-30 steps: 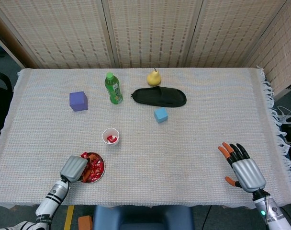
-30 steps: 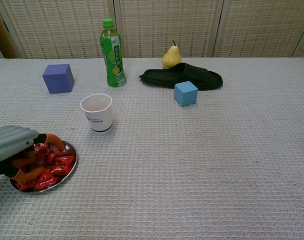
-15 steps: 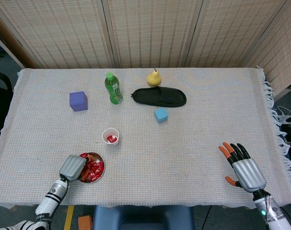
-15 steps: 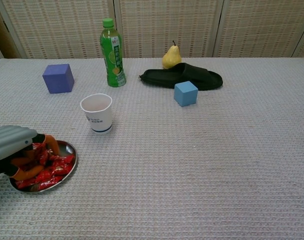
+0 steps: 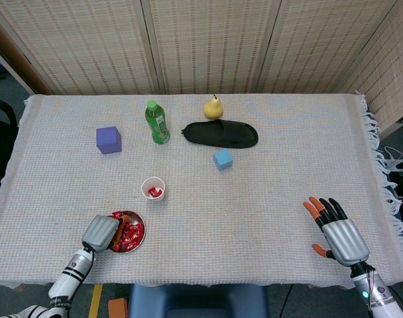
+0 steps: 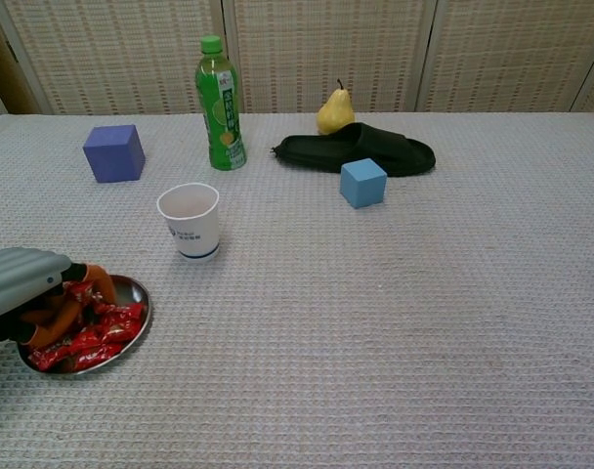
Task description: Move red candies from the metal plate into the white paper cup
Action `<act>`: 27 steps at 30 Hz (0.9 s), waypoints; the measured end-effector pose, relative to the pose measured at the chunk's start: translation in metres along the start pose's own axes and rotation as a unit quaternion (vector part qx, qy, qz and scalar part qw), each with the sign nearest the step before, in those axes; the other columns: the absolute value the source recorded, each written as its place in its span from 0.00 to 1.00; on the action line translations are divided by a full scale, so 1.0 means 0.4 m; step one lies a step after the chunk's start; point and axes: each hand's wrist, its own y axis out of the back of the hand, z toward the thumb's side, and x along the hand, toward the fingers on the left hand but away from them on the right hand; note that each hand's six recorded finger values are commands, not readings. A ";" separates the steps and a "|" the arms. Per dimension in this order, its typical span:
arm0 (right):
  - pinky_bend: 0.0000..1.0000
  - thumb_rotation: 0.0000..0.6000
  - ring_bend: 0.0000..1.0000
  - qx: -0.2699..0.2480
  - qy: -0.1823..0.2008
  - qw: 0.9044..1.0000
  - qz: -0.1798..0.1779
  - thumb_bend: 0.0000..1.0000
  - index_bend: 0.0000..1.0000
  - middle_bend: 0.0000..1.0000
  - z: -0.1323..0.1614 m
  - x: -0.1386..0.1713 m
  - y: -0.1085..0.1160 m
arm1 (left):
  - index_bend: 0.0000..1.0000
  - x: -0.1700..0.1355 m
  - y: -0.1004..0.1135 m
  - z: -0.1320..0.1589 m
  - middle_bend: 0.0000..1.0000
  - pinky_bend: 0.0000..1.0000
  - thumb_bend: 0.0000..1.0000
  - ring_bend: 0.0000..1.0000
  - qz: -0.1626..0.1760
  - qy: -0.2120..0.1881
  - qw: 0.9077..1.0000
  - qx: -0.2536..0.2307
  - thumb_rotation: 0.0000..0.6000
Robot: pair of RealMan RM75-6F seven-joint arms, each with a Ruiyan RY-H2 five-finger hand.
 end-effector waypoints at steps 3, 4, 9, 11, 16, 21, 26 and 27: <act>0.00 1.00 0.00 0.000 0.000 1.000 0.000 0.10 0.00 0.00 0.000 0.000 0.000 | 0.66 -0.003 -0.004 -0.001 1.00 1.00 0.79 1.00 0.000 0.001 1.000 0.000 1.00; 0.00 1.00 0.00 0.000 0.000 1.000 0.000 0.10 0.00 0.00 0.000 0.000 0.000 | 0.67 -0.004 -0.004 -0.001 1.00 1.00 0.80 1.00 0.001 0.002 1.000 -0.001 1.00; 0.00 1.00 0.00 0.000 0.000 1.000 0.000 0.10 0.00 0.00 0.001 0.001 0.000 | 0.70 -0.008 -0.003 -0.003 1.00 1.00 0.82 1.00 0.006 0.002 1.000 -0.004 1.00; 0.00 1.00 0.00 0.000 0.000 1.000 0.000 0.10 0.00 0.00 0.001 0.001 0.000 | 0.72 -0.009 -0.001 -0.003 1.00 1.00 0.82 1.00 0.010 0.002 1.000 -0.005 1.00; 0.00 1.00 0.00 0.000 0.000 1.000 0.002 0.10 0.00 0.00 0.000 0.001 -0.001 | 0.75 -0.015 0.012 -0.003 1.00 1.00 0.85 1.00 0.028 0.002 1.000 -0.013 1.00; 0.00 1.00 0.00 0.001 0.000 1.000 0.002 0.10 0.00 0.00 0.001 0.001 -0.001 | 0.76 -0.021 0.027 -0.010 1.00 1.00 0.88 1.00 0.045 0.005 0.999 -0.019 1.00; 0.00 1.00 0.00 0.001 0.000 1.000 0.002 0.10 0.00 0.00 0.002 0.002 -0.002 | 0.75 -0.024 0.038 -0.020 1.00 1.00 0.88 1.00 0.051 0.009 0.998 -0.022 1.00; 0.00 1.00 0.00 0.001 0.000 1.000 0.002 0.10 0.00 0.00 0.002 0.002 -0.002 | 0.76 -0.025 0.041 -0.020 1.00 1.00 0.88 1.00 0.053 0.009 0.998 -0.023 1.00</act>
